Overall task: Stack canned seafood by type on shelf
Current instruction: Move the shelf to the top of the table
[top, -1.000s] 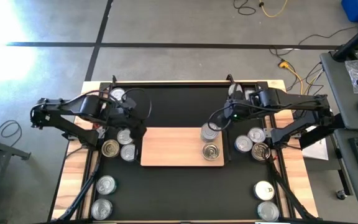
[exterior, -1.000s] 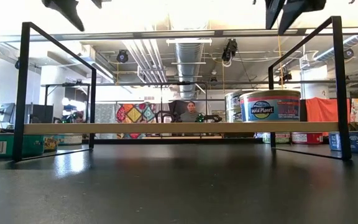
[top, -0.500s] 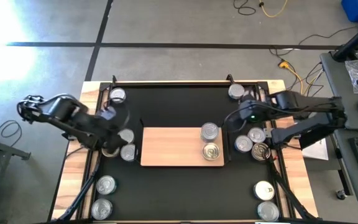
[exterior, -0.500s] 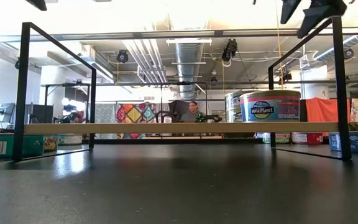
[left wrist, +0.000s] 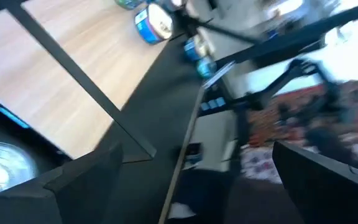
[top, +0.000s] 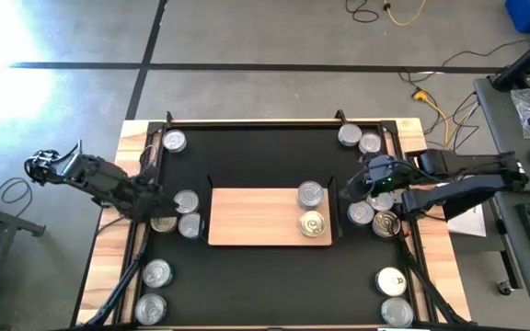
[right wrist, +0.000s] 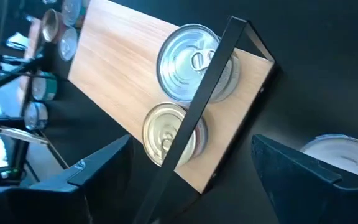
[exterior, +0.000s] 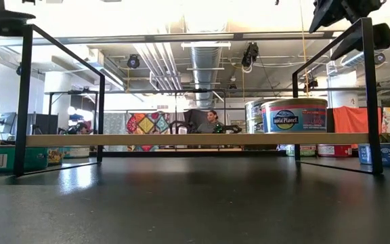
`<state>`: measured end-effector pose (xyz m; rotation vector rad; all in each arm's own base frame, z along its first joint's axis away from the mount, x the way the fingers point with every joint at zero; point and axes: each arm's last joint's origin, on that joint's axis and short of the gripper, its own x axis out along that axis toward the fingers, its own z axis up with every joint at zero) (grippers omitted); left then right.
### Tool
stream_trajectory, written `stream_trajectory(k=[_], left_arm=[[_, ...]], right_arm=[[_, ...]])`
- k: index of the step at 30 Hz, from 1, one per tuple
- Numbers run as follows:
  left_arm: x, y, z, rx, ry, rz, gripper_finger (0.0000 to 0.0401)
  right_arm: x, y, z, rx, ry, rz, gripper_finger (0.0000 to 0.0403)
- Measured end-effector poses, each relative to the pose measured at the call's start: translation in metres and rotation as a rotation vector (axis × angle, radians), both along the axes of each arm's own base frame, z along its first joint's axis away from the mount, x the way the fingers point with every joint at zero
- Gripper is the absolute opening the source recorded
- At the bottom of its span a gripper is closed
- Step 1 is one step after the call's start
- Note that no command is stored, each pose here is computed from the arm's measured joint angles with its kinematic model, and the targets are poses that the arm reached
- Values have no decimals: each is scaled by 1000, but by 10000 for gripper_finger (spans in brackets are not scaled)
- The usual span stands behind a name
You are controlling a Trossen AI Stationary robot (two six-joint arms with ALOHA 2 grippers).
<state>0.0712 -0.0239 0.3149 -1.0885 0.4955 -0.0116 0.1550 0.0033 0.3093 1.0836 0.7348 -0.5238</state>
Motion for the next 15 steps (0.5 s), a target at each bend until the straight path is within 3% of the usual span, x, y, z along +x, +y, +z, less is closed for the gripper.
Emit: stream_trajectory(k=[8,15], left_arm=[[-12,5,-51,-154,3,68,398],[-6,2,-76,-198,-63,63,398]], right_arm=[[-7,1,0,13,-13,26,357],[-11,2,-11,60,9,70,365]])
